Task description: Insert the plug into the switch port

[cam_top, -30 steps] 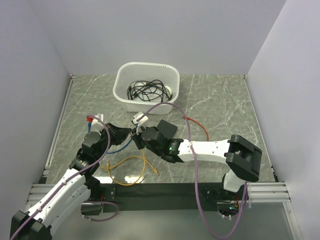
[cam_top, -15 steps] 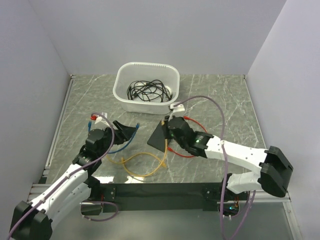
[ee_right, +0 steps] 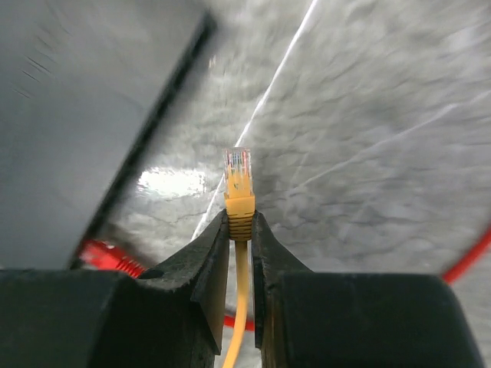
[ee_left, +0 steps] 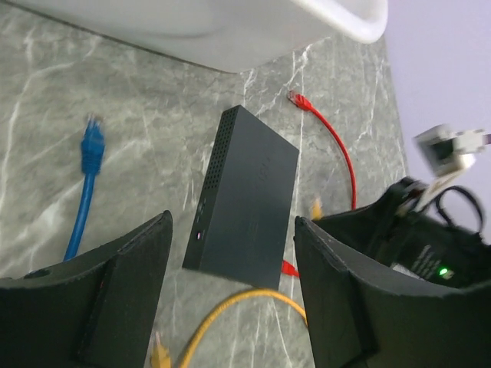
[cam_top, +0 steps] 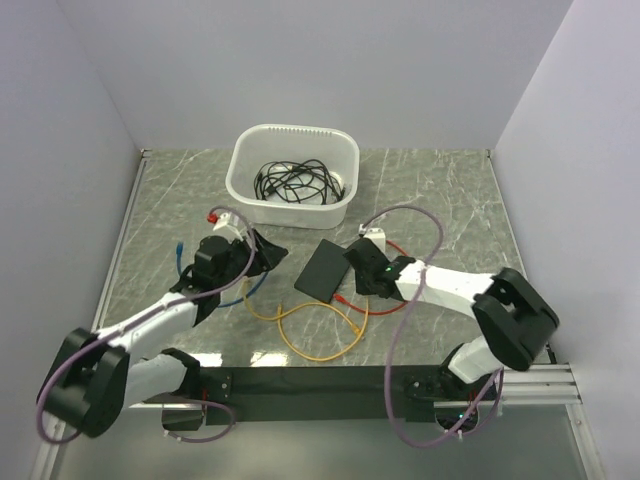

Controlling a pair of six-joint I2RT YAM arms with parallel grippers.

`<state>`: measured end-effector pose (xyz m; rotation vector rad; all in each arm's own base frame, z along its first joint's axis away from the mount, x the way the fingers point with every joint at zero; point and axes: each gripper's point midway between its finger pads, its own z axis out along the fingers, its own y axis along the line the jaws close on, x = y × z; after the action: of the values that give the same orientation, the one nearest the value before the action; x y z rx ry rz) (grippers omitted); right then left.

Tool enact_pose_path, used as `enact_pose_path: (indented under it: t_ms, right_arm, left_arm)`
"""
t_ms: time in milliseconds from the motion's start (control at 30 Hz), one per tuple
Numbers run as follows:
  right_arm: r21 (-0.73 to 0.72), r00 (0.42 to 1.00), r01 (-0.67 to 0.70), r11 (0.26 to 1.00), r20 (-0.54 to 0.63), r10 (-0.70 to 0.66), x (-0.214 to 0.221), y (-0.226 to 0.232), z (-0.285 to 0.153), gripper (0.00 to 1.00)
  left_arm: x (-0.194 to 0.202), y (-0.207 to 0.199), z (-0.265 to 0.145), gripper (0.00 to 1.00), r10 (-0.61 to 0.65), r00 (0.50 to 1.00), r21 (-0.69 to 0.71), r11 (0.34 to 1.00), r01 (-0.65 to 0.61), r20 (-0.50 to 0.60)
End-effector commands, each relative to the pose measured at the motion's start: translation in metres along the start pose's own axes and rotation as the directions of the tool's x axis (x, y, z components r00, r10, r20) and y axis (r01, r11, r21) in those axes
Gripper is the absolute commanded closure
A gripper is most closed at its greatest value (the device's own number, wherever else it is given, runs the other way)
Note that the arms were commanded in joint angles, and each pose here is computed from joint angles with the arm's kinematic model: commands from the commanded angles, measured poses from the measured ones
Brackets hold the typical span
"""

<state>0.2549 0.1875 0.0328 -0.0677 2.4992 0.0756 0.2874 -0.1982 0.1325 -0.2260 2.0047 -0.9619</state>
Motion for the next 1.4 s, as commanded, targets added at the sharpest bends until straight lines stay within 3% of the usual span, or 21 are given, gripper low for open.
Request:
enact_pose_path:
  t_ms: [0,400,700,1000,1367]
  right_arm:
    - [-0.058,1.000,-0.017,0.998,-0.014,0.016,-0.009,0.021,0.008,1.00]
    - [-0.160,0.998,0.022,0.987,-0.058,-0.032,-0.005,0.066,0.023,1.00]
    - [-0.254,0.984,0.158,0.954,-0.039,-0.174,0.012,0.126,0.004,1.00]
    - [-0.119,0.970,0.235,0.965,-0.027,-0.240,0.014,0.091,0.010,1.00]
    - [-0.210,0.944,0.323,0.923,0.003,-0.330,0.033,0.107,-0.015,1.00]
  left_arm:
    - [-0.013,-0.020,0.020,0.30,0.075,0.997,0.087,0.993,-0.075,0.006]
    - [0.025,0.009,0.065,0.34,0.070,0.987,0.076,0.995,-0.059,-0.142]
    - [0.042,0.029,0.076,0.36,0.069,0.979,0.035,0.997,-0.063,-0.193]
    - [0.046,0.041,0.070,0.37,0.085,0.977,-0.010,0.996,-0.089,-0.193]
    - [0.041,0.045,0.066,0.41,0.093,0.982,-0.041,0.994,-0.101,-0.167]
